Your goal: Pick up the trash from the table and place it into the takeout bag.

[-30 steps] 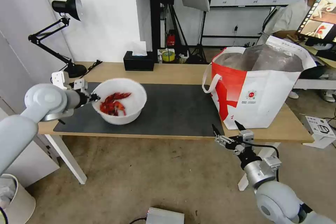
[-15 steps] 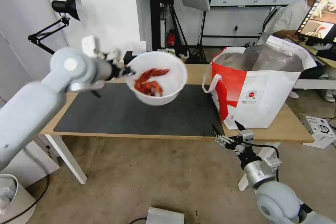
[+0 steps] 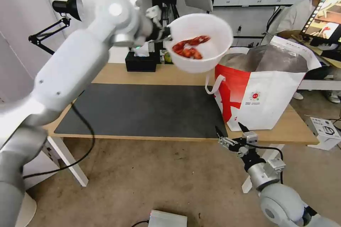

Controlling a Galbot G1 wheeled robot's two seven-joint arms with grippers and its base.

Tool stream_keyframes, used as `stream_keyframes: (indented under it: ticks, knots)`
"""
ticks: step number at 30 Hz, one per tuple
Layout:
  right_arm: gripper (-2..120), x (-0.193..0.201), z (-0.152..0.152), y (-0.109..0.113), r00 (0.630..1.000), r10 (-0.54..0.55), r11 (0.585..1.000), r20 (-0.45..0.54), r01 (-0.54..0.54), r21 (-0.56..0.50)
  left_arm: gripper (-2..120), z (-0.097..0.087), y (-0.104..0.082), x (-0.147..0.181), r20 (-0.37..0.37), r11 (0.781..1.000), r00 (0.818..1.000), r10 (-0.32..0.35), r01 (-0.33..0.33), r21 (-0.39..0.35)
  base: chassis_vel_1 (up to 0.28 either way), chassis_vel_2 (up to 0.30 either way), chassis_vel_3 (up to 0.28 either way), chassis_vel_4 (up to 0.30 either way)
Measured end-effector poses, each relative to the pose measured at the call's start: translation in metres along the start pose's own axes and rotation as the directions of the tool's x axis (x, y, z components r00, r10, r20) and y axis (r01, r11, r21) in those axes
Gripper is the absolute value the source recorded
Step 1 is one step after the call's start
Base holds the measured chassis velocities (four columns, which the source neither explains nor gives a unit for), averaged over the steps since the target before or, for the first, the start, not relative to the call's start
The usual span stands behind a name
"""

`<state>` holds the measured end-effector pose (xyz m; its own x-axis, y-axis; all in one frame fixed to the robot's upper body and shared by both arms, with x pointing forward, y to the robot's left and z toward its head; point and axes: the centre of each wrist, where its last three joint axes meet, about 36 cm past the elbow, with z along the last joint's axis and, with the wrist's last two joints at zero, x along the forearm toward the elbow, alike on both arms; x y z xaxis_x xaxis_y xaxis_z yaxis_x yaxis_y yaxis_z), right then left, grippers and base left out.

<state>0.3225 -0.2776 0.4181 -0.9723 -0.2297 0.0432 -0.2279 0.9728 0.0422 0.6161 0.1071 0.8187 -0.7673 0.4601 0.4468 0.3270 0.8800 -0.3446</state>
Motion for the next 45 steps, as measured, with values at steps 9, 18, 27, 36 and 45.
stream_keyframes:
  ticks: [9,18,27,36,45]
  knots:
    - [100,0.000,0.000,0.000,1.000,0.000,1.000,0.000,0.000,0.000,0,-0.012,-0.039,-0.033,-0.022,1.000,1.000,0.003,-0.003,0.000,0.000,0.000,0.000,0.000]
    - [100,0.000,0.000,0.000,1.000,0.000,1.000,0.000,0.000,0.000,0,-0.013,-0.087,-0.068,-0.045,1.000,0.999,-0.011,0.010,-0.017,0.000,0.000,0.000,0.000]
    - [100,0.000,0.000,0.000,1.000,0.000,1.000,0.000,0.000,0.000,0,-0.017,-0.131,-0.080,-0.028,1.000,1.000,0.012,-0.012,0.001,0.000,0.000,0.000,0.000]
    - [100,0.000,0.000,0.000,1.000,0.000,1.000,0.000,0.000,0.000,0,0.019,-0.134,-0.106,0.025,0.998,0.998,-0.064,0.065,-0.027,0.000,0.000,0.000,0.000]
    - [100,0.000,0.000,0.000,1.000,0.000,1.000,0.000,0.000,0.000,0,0.058,-0.135,-0.125,0.115,0.990,0.986,-0.119,0.127,-0.066,0.000,0.000,0.000,0.000]
